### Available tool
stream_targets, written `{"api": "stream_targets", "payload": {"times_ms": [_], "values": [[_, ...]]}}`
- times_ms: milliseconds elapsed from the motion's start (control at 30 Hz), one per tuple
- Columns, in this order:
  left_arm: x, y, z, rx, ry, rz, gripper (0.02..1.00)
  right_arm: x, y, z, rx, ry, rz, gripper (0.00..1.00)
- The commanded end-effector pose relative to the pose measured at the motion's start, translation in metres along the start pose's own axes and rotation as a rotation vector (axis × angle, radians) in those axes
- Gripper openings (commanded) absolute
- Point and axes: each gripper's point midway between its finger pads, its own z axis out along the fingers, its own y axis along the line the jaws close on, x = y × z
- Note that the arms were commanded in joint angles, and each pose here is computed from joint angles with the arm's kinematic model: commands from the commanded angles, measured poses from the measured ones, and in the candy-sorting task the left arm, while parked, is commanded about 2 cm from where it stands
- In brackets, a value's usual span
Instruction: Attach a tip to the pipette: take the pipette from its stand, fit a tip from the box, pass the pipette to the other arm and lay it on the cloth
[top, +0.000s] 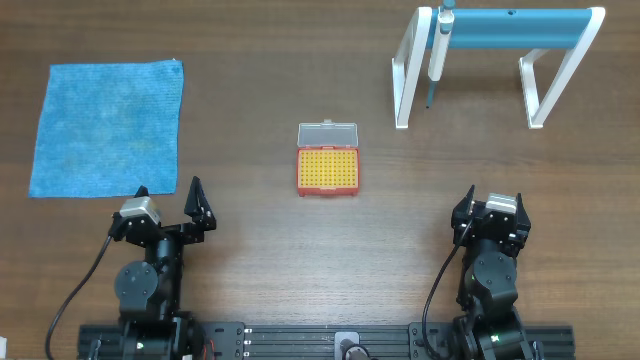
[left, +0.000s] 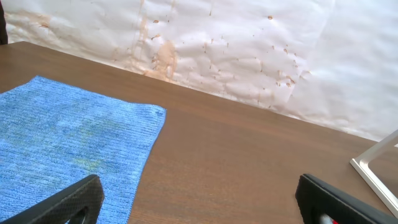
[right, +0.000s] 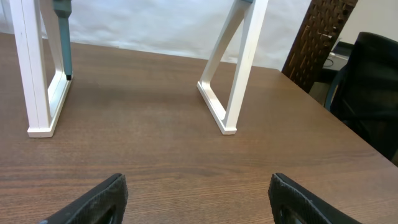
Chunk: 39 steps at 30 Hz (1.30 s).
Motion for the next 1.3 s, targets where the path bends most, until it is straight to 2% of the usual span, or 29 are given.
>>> {"api": "stream_targets", "payload": {"times_ms": [33,133,200,367,500,533,700,1300], "values": [[0.001,0.001,0.000,-0.004,0.002,0.006,0.998,0.004,-0.001,0.000,0.010,0.013,0.005,0.744],[0.001,0.001,0.000,-0.003,0.002,0.006,0.996,0.003,-0.002,0.000,0.015,0.012,0.005,0.746],[0.001,0.001,0.000,-0.003,0.002,0.006,0.998,0.001,-0.009,-0.001,0.050,0.003,0.005,0.746],[0.001,0.001,0.000,-0.003,0.002,0.006,0.998,-0.025,-0.028,-0.009,0.092,-0.119,0.110,0.748],[0.001,0.001,0.000,-0.003,0.002,0.006,0.998,-0.027,-0.012,-0.006,-0.023,-0.132,0.220,0.746],[0.001,0.001,0.000,-0.004,0.002,0.006,0.996,-0.030,-0.001,-0.007,-0.093,-0.140,0.217,0.746],[0.001,0.001,0.000,-0.004,0.002,0.006,0.998,-0.032,0.021,-0.010,-0.224,-0.145,0.204,0.748],[0.001,0.001,0.000,-0.004,0.002,0.006,0.998,-0.032,0.021,-0.010,-0.224,-0.145,0.204,0.748]]}}
